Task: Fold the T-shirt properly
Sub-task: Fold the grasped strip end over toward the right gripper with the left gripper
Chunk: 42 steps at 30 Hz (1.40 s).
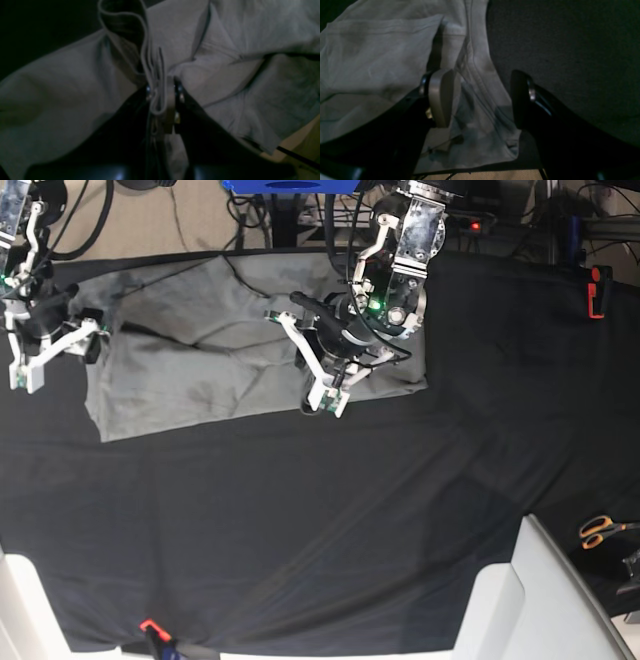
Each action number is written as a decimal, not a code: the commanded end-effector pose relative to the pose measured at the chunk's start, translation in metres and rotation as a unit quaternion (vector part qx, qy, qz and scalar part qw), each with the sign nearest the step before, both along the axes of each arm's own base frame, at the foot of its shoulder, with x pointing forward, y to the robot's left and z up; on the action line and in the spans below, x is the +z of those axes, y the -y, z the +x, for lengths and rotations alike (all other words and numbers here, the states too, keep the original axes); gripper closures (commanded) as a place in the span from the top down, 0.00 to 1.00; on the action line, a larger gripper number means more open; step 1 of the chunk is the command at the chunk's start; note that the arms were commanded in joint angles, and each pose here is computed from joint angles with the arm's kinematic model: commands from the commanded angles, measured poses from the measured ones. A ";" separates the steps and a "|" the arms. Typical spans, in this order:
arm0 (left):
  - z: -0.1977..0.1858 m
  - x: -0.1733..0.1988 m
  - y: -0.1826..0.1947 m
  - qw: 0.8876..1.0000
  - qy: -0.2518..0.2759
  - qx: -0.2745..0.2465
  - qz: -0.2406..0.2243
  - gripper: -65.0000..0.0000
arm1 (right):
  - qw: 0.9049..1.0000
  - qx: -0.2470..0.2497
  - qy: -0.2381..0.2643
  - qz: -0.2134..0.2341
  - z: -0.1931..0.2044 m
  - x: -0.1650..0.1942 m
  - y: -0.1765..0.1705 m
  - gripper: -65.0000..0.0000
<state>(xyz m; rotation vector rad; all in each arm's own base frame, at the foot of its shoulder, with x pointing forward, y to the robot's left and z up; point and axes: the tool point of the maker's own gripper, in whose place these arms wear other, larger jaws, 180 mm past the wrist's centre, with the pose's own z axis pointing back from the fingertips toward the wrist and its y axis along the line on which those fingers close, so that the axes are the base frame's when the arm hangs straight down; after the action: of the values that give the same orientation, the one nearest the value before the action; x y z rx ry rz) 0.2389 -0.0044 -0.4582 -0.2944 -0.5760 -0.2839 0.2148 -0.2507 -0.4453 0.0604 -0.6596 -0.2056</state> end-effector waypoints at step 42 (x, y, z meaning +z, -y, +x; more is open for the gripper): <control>0.017 0.046 0.111 0.985 0.012 -0.103 -0.140 0.44 | 1.000 0.001 0.028 -0.008 0.015 0.014 0.006 0.53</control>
<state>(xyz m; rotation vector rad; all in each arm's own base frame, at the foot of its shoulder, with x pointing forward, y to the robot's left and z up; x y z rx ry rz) 0.2479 -0.1064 -0.4253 -0.5927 -0.5722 -0.4082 0.2219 -0.2513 -0.4416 0.0606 -0.6753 -0.2041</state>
